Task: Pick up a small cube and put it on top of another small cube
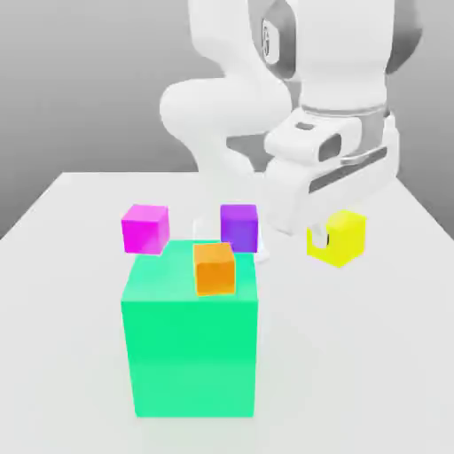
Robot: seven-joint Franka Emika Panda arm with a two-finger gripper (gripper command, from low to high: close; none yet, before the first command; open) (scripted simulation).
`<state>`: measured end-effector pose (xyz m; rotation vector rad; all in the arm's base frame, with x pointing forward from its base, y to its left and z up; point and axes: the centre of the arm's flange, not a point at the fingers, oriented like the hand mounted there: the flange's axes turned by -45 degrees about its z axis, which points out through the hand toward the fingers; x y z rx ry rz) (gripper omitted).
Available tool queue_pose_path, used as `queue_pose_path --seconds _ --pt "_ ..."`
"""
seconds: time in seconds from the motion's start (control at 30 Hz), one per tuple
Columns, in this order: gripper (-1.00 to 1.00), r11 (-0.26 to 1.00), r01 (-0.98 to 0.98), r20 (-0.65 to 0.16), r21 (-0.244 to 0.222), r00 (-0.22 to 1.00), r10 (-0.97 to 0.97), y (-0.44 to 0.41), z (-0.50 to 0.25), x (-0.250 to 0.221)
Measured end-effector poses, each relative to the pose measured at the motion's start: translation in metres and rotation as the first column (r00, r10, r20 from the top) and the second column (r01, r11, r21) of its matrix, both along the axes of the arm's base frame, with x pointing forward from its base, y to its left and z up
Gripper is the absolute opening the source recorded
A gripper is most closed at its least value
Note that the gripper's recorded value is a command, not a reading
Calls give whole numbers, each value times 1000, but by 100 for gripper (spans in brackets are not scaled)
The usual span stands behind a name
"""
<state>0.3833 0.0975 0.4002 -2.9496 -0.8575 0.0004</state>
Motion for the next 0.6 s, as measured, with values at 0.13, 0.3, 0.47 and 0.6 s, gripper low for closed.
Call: queue_pose_path --seconds 0.13,0.3,0.47,0.6 --pt "-100 982 190 -1 -17 982 -190 -32 25 -27" --pt "-100 904 424 8 -47 905 -424 -67 47 -66" --pt "-100 851 521 16 -61 853 -521 -80 13 -82" --pt "100 850 524 16 -62 852 -524 -81 -8 -84"
